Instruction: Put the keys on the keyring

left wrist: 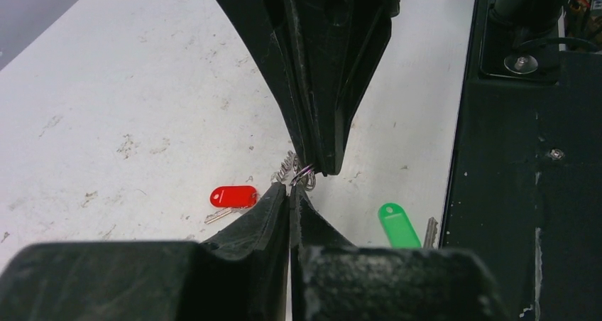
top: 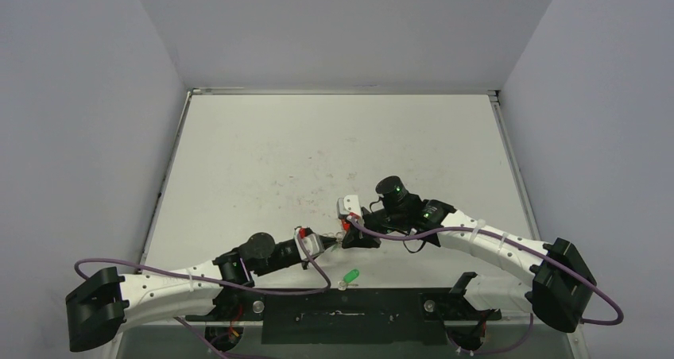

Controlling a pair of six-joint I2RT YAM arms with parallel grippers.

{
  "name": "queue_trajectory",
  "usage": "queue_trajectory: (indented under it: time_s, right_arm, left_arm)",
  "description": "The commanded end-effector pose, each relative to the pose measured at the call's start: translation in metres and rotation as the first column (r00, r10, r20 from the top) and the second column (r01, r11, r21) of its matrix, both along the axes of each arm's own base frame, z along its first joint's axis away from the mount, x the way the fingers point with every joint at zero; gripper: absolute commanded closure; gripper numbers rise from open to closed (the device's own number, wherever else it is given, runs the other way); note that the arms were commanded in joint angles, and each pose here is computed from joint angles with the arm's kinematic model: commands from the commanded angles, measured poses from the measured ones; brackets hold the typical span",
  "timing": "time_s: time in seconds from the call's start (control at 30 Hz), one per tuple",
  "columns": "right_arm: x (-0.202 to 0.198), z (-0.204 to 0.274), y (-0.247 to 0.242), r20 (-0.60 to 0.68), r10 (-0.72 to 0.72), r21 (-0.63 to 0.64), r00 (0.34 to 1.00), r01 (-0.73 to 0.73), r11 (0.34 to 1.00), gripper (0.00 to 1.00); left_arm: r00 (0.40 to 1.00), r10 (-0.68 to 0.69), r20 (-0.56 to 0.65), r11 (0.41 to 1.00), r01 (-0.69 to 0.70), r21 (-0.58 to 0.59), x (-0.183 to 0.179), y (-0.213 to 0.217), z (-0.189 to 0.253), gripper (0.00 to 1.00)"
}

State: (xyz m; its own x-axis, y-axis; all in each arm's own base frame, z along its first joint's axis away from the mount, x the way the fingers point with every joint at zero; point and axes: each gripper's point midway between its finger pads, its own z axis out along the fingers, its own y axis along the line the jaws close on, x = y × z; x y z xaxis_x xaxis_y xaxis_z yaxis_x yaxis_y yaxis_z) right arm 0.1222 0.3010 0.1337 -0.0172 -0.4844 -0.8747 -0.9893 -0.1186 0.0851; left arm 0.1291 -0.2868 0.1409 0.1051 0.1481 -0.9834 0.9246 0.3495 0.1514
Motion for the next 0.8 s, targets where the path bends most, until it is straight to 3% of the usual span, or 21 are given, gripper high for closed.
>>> queue_trajectory:
  time_s: [0.0, 0.77]
  right_arm:
    - [0.001, 0.022, 0.006, 0.038, 0.019, 0.072, 0.999, -0.021, 0.997, 1.0]
    - [-0.002, 0.041, 0.008, 0.066, 0.028, 0.138, 0.997, -0.037, 0.99, 1.0]
  left_arm:
    - [0.999, -0.019, 0.049, 0.996, 0.023, -0.083, 0.0, -0.01, 0.034, 1.0]
    - [0.992, 0.123, -0.022, 0.992, -0.122, 0.003, 0.016, 0.012, 0.001, 1.0]
